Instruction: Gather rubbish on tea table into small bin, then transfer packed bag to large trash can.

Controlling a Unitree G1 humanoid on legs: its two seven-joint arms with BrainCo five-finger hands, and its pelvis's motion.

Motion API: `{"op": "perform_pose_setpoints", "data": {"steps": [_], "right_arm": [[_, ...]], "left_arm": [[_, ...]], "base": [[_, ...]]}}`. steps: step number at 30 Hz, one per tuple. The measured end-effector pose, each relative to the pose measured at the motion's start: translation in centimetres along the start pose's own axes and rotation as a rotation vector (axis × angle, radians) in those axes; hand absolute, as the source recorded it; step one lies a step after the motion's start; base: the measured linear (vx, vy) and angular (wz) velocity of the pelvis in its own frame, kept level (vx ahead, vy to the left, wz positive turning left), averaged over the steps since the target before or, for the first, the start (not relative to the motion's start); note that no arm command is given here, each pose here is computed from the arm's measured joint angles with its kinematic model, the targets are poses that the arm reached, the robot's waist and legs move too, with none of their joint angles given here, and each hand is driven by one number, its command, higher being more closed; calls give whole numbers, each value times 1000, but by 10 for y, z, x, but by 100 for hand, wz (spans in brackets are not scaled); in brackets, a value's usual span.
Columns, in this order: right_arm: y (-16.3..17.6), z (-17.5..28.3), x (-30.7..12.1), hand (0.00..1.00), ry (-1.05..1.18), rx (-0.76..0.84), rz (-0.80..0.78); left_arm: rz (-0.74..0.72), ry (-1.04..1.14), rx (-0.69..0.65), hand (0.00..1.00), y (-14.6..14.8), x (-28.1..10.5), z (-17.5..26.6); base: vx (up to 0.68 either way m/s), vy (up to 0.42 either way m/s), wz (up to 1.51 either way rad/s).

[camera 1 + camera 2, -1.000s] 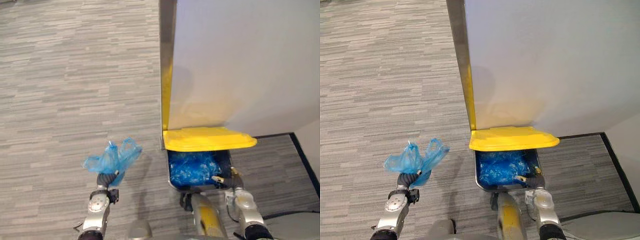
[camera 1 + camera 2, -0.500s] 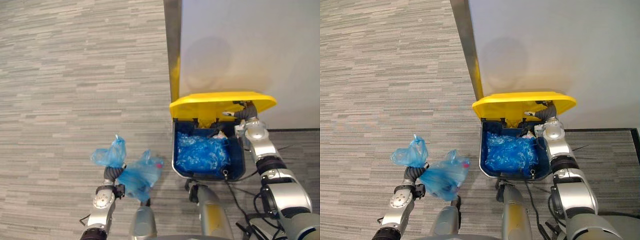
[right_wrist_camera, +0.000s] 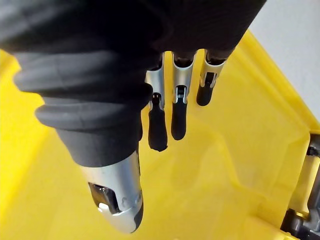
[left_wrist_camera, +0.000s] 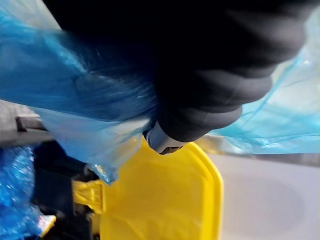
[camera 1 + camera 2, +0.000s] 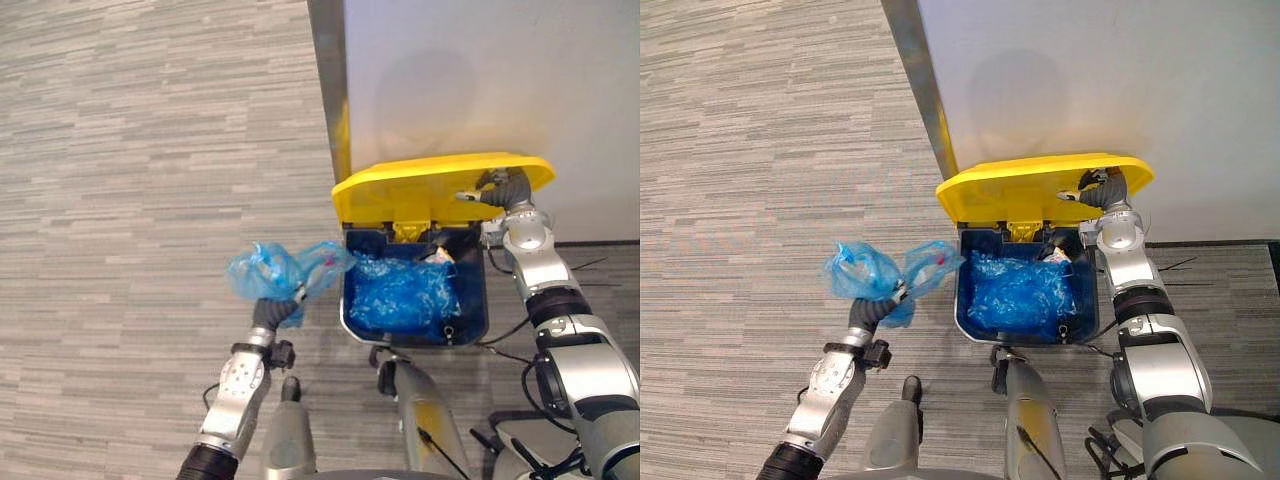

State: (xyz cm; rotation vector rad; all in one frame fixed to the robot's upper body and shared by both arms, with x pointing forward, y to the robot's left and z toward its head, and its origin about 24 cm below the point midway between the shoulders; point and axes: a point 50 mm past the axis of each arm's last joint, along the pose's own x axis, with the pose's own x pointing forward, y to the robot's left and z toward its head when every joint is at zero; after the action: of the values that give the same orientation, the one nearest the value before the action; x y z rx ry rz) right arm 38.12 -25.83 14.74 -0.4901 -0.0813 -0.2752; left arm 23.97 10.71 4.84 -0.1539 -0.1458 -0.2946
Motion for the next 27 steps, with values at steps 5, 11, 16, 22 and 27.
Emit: {"op": "perform_pose_setpoints", "data": {"steps": [5,11,16,22,27], "right_arm": [[11,28,10,0,-59,6,57],[24,49,15,0,-96,-9,121],[26,78,25,0,-145,-13,136],[22,135,31,0,-290,-18,121],[18,175,21,0,-455,-38,104]], "left_arm": [[-244,-188,-12,100,-42,30,43],[-444,-374,7,100,-89,58,87],[-436,-310,80,100,-106,86,73],[-408,-125,258,100,-108,105,35],[-382,-43,403,100,-107,126,23]], "base": [[-49,14,-1],[-14,1,-12],[-56,9,-12],[-67,-26,-16],[-31,-56,-12]]}}
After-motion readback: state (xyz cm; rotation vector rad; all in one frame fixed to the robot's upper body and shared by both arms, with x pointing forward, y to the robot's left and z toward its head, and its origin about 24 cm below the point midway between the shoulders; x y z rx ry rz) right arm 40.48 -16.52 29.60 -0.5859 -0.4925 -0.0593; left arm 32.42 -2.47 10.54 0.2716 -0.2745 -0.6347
